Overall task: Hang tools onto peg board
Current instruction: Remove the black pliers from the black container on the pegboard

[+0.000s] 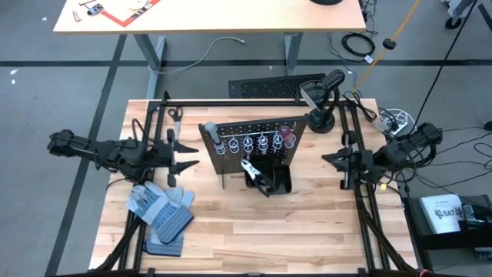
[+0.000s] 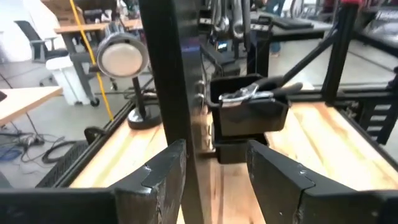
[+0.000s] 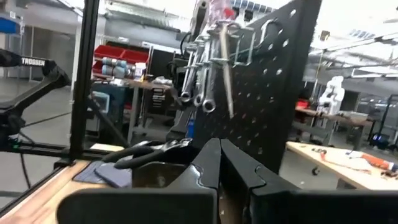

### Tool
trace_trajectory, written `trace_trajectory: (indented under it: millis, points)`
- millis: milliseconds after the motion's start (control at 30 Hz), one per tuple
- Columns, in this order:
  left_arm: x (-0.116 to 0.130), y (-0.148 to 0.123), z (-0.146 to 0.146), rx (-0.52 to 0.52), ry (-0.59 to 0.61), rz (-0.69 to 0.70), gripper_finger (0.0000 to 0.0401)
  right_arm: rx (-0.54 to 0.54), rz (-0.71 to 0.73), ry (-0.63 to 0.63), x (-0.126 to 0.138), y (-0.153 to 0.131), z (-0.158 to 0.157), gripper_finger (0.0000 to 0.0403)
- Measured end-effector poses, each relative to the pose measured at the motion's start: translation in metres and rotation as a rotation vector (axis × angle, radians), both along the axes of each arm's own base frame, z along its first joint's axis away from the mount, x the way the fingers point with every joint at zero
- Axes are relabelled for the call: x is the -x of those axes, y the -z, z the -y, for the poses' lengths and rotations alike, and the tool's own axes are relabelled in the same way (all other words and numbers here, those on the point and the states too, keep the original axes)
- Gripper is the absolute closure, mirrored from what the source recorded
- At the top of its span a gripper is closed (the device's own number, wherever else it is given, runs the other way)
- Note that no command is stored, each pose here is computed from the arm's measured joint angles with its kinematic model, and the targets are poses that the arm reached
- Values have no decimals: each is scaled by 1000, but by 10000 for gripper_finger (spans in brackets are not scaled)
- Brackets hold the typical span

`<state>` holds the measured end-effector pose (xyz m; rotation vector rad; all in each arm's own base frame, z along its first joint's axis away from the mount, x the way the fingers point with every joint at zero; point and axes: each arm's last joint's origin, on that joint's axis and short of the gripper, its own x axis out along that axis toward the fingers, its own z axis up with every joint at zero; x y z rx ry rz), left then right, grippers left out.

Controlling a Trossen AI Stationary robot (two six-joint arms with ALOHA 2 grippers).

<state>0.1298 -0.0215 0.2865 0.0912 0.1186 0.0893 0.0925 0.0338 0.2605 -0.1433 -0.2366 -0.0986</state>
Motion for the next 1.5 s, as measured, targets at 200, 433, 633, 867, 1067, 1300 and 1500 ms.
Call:
trace_trajectory:
  millis: [200, 433, 633, 867, 1067, 1300, 1500]
  points:
    - [-8, 5, 2, -10, -1, -43, 226, 8, -44, -5, -19, 5, -11, 403]
    - [-16, 10, 4, 43, -13, -74, 226, 47, -8, -16, -40, 5, -23, 401]
    - [-29, 13, 7, 46, -25, -73, 226, 24, -8, -45, -51, 10, -30, 365]
    - [-44, 11, 11, 43, -20, -12, 226, -32, -69, -54, -64, -10, -34, 273]
    - [-50, 10, 13, 51, -14, 19, 226, -5, -223, -57, -83, -30, -44, 219]
    - [-50, 10, 12, 75, -46, 23, 226, 109, -360, -21, -108, -20, -57, 249]
    - [-50, 10, 12, 76, -47, 23, 226, 215, -433, 80, -118, -4, -66, 282]
